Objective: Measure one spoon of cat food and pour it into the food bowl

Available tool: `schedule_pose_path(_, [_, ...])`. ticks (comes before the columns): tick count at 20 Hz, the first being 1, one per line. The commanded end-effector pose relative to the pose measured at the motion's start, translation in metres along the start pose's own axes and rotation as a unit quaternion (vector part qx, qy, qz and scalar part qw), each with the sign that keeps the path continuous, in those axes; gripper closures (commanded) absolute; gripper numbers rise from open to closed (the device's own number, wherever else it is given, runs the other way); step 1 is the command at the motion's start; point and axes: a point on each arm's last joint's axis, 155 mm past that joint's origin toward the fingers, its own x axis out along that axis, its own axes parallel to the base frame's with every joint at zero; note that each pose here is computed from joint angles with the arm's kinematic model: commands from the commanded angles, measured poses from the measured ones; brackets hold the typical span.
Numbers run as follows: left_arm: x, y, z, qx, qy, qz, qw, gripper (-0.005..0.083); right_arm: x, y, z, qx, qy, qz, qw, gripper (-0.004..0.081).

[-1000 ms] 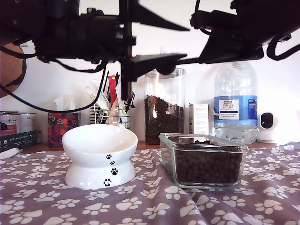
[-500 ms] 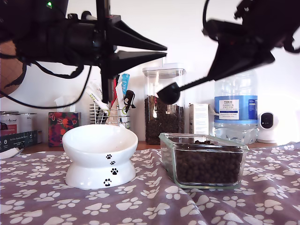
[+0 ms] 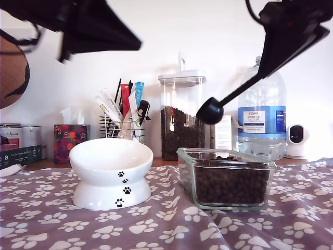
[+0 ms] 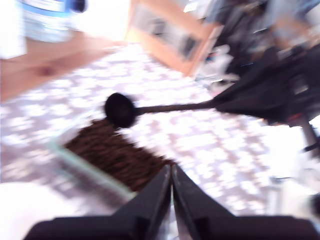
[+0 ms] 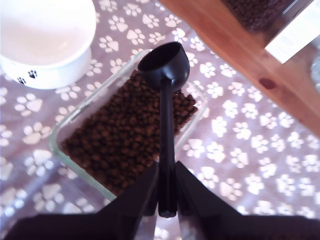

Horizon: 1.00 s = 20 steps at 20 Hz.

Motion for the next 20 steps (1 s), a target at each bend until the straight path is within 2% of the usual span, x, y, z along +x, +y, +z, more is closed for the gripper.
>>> schedule_pose_path(1, [-0.021,0.016,-0.061,-0.035,0.114,0.069,0.990,0.0793,0.004,-0.004,-0.003,-0.029,0.025,-0.006,0.999,0.0783])
schedule_pose_path(2, [-0.030,0.021,-0.062,-0.023,0.116,0.095,0.988,0.0793,0.006,-0.006,-0.005,-0.050,0.041,-0.010,0.998,0.0783])
schedule_pose_path(5, [-0.047,0.022,-0.056,-0.004,0.083,0.125,0.989,0.0793,0.014,-0.009,-0.010,-0.118,0.094,-0.020,0.988,0.0783])
schedule_pose_path(7, [-0.057,0.022,-0.059,0.004,0.059,0.139,0.989,0.0793,0.019,-0.016,-0.012,-0.167,0.128,-0.037,0.977,0.0783])
schedule_pose_path(10, [-0.071,0.012,-0.055,0.014,0.006,0.137,0.991,0.0793,0.024,-0.022,-0.005,-0.244,0.149,-0.059,0.956,0.0783])
schedule_pose_path(12, [-0.079,0.007,-0.058,-0.001,-0.015,0.135,0.991,0.0793,0.026,-0.022,-0.005,-0.302,0.165,-0.066,0.937,0.0783])
schedule_pose_path(17, [-0.090,0.001,-0.067,-0.002,-0.013,0.134,0.991,0.0793,0.038,-0.011,-0.011,-0.417,0.202,-0.058,0.884,0.0783])
schedule_pose_path(18, [-0.091,-0.001,-0.067,-0.001,-0.013,0.131,0.991,0.0793,0.040,-0.007,-0.010,-0.441,0.204,-0.054,0.872,0.0783])
schedule_pose_path(20, [-0.093,-0.003,-0.068,-0.002,-0.013,0.131,0.991,0.0793,0.043,-0.003,-0.011,-0.494,0.219,-0.052,0.840,0.0783])
